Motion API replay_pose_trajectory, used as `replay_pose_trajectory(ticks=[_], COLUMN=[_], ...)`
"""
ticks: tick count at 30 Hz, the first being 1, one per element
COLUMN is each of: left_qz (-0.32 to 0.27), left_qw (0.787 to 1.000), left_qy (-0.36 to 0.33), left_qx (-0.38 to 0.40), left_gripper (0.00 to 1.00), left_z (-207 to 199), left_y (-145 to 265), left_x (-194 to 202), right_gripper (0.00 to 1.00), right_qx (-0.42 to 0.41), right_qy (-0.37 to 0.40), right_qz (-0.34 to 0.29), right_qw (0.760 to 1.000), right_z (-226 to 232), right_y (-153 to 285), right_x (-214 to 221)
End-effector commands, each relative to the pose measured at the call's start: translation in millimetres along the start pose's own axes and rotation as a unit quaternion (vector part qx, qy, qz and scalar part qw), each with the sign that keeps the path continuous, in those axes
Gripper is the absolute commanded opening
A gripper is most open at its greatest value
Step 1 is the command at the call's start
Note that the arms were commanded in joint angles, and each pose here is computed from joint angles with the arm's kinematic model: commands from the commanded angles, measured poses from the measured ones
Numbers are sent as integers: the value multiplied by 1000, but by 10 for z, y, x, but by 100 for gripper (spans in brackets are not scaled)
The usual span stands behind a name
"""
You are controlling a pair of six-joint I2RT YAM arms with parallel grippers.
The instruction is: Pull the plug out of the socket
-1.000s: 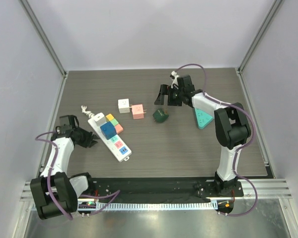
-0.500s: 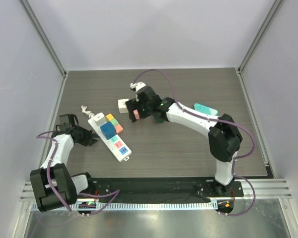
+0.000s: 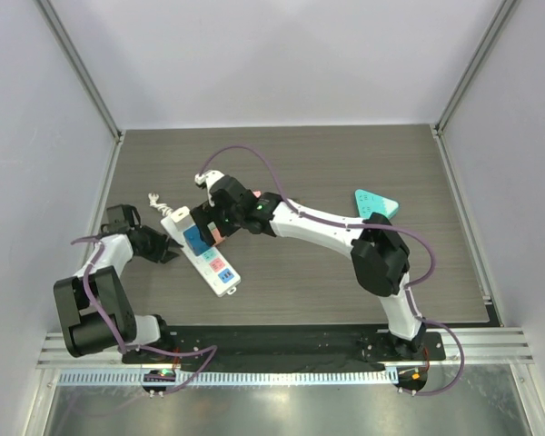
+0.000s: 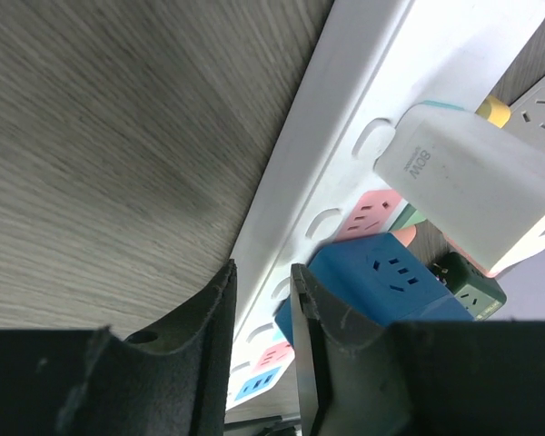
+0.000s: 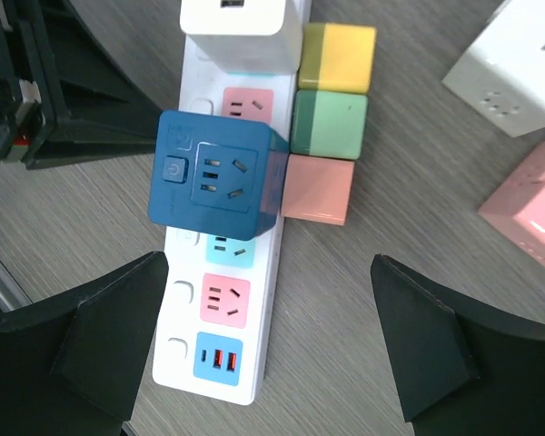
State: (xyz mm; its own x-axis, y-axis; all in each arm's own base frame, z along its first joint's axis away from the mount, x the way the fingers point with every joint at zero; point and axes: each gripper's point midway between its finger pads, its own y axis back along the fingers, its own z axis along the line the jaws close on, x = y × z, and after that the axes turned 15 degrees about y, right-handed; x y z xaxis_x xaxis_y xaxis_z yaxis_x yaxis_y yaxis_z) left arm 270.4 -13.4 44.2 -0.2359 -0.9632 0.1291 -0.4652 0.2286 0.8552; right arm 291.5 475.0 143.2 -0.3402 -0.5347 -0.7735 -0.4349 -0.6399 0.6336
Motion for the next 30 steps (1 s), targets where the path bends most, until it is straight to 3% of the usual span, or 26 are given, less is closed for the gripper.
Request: replay_pose_trajectory(ticks=[1,30], left_qz=[-6,10], left_qw=[999,1000], left_qy=[-30,-9], left_qx=[41,-14], left_gripper=[32,31], left_z=[-268,177], left_y=[47,-190], left_x=[-92,-17], right_gripper=[100,91], right_qx=[-32,8], right_qy=[1,21], right_qz=[-24,11], right_qw=[999,1000], right_z=[200,363], right_y=[22,-659], right_x=[-232,-78])
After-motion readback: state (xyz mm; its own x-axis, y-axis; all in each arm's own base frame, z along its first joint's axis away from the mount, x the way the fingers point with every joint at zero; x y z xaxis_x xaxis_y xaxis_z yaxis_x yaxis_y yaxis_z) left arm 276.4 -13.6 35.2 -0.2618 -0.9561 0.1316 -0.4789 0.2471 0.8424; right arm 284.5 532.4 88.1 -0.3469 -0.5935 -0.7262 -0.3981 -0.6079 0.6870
